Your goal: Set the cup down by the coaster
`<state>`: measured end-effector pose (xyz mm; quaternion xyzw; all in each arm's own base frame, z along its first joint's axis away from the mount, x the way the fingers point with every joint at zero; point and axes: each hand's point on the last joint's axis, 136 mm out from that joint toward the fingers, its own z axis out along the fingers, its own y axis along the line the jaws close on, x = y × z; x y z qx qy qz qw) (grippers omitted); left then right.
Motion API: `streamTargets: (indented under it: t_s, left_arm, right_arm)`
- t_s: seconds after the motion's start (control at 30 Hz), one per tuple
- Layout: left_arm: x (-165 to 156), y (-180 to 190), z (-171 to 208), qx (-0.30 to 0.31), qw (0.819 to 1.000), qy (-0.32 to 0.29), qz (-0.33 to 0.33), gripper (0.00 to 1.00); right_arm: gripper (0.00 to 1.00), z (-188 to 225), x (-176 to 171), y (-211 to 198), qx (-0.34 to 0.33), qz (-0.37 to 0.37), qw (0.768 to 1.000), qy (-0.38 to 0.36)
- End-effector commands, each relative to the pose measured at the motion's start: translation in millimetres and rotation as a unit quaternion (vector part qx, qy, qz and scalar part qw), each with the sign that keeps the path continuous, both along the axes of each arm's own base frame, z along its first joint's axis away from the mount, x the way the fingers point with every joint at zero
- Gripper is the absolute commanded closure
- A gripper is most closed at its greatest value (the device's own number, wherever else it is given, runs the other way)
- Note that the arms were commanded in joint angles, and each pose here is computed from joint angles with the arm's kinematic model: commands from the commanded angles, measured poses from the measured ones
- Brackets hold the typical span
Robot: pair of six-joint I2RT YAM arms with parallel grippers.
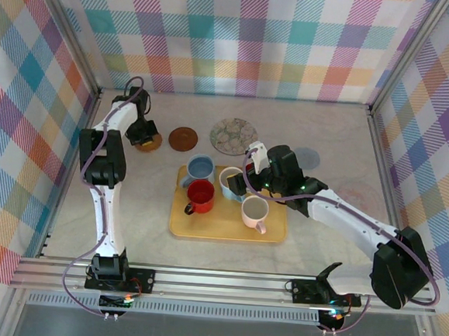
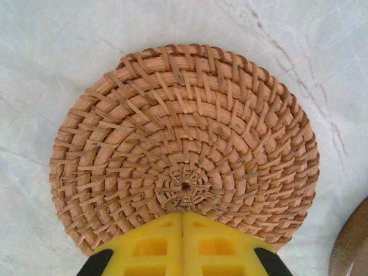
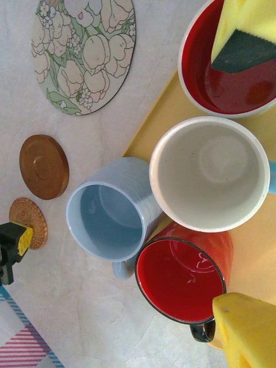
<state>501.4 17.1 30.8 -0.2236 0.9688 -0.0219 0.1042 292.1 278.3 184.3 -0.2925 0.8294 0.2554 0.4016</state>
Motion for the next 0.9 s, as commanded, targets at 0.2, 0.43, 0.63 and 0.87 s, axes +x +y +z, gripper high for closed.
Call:
streamTargets:
  t_s: [0.2, 0.43, 0.63, 0.87]
  left_arm:
    - [-12, -10, -13, -0.006, 0.999, 0.034, -0.014, 0.92]
    - [-7, -10, 6, -0.009, 1.0, 0.01, -0.012, 0.79]
    - [3, -16, 28, -0.024, 0.999, -0.018, -0.014, 0.72]
    - [16, -24, 80, -0.045, 0.996, -0.074, -0.019, 0.6]
  right_arm:
    - [0.01, 11, 4, 5, 0.013, -0.002, 1.0, -0.013]
    - [0.01, 15, 5, 3, 0.013, -0.007, 1.0, -0.02]
    - [0.01, 18, 4, 0, 0.013, -0.009, 1.0, -0.023]
    - [0.01, 27, 3, -2, 0.013, -0.01, 0.999, -0.03]
